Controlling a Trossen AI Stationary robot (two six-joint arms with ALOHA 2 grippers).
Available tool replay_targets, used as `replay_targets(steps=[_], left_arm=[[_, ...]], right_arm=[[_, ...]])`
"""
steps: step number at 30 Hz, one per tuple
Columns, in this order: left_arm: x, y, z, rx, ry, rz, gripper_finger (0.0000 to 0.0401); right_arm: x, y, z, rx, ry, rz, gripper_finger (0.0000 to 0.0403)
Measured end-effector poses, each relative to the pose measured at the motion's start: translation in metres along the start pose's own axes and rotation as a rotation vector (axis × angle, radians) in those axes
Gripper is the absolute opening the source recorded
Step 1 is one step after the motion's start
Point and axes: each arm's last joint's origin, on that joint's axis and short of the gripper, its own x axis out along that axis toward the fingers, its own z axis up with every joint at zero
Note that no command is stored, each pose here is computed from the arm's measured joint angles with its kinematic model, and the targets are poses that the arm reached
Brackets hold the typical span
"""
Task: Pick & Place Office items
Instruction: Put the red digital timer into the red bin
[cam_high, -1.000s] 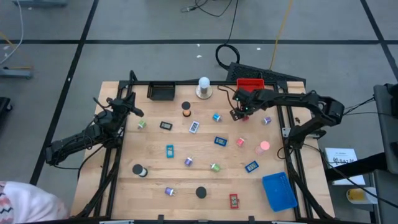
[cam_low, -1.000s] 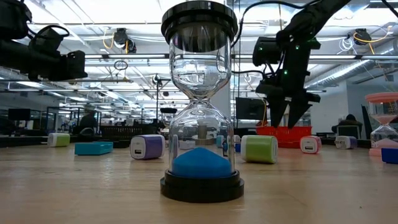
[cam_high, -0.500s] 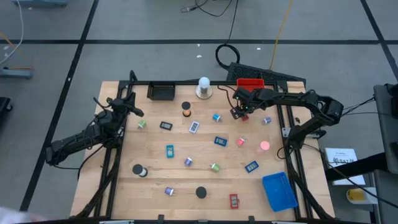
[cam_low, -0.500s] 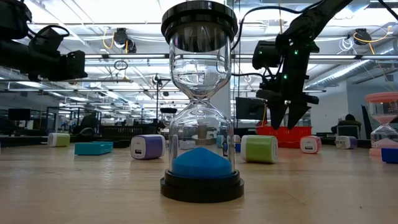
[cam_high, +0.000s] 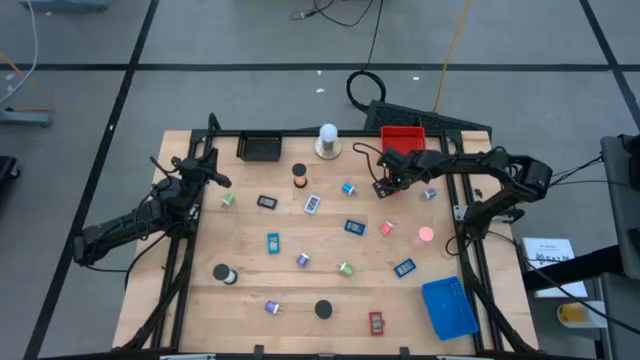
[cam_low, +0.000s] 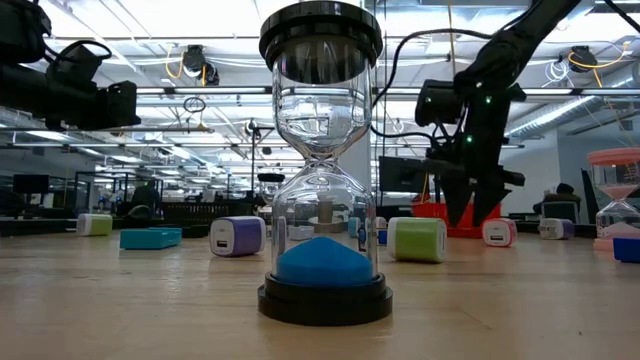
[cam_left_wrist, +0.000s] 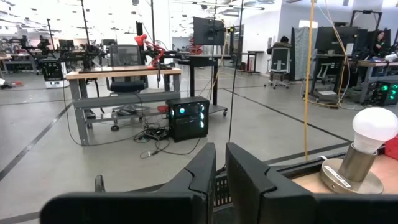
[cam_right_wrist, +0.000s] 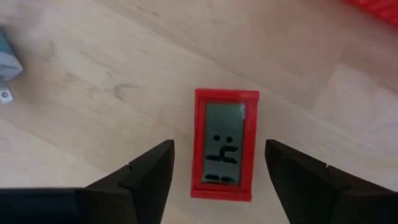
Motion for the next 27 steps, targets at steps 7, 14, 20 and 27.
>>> replay_targets(steps=[7,14,20,27], left_arm=[[0.0,0.0,0.0,0.0,0.0,0.0,0.0042],[0.0,0.0,0.0,0.0,0.0,0.0,0.0042],[0.0,0.0,0.0,0.0,0.0,0.0,0.0042],[0.0,0.0,0.0,0.0,0.0,0.0,0.0042]], right_arm=[[0.009,-0.005,-0.009,0.006,0.009,-0.008,0.0212],[0.013,-0.009,-0.016,0.004,0.018,-0.025,0.0188],[0.014,-0.011,-0.016,0.018,0.008,-0.04,0.0163],[0.01,-0.014,-0.017,0.022,0.037,-0.049,0.0158]])
